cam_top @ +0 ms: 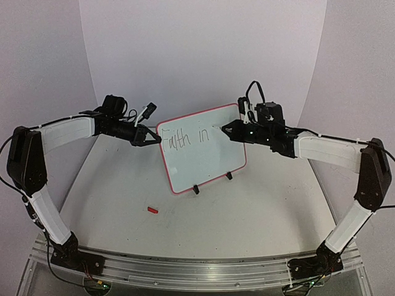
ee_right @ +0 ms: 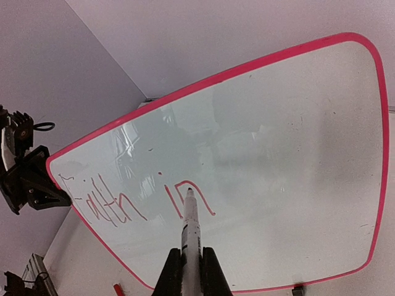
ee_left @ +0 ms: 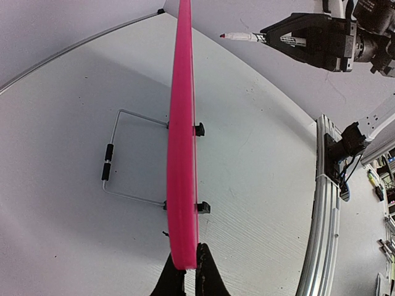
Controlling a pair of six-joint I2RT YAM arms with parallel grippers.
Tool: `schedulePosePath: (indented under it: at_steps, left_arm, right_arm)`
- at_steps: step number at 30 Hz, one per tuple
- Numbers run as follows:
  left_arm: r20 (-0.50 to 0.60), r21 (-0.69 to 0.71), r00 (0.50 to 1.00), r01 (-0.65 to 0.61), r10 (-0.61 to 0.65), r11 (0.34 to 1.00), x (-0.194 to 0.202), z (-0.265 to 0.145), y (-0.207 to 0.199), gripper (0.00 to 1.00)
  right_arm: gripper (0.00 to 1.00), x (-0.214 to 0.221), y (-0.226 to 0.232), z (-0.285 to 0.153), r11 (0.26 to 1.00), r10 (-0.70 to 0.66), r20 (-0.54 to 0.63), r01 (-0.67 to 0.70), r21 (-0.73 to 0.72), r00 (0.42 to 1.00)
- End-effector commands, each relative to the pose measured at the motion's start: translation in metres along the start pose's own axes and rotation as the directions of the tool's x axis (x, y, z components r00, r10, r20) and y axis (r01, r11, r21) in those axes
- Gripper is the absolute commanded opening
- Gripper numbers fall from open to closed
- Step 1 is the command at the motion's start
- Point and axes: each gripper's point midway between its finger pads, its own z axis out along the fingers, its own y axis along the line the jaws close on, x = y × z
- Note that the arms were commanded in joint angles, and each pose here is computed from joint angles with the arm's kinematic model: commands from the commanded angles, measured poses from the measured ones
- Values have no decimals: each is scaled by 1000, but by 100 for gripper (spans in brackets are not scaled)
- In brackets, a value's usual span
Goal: Write a sentence on the whiteboard
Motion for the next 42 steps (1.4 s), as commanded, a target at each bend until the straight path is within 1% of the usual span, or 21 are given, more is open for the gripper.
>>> schedulePosePath:
  at_steps: [1, 16, 33, 37, 42]
  left_arm:
    - [-35, 34, 999, -25, 26, 999, 4, 3, -18, 0]
    - [-35, 34, 999, -27, 28, 999, 4, 3, -18, 0]
    - [-36, 32, 999, -31, 32, 999, 3, 3, -19, 0]
    - [-33, 32, 999, -35, 36, 999, 2, 2, -20, 0]
    - [-34, 31, 999, -34, 35, 999, 2, 2, -20, 0]
  right_arm:
    - [0, -15, -3, 8, 1000, -24, 35, 23, 17, 999]
    - [0, -13, -18, 26, 998, -18, 29, 16, 63, 999]
    - [0, 25, -42, 19, 992, 18, -37, -14, 124, 999]
    - [0, 22, -40, 16, 993, 15, -30, -11, 121, 999]
    - [0, 3, -30, 4, 994, -1, 16, -1, 105, 1000]
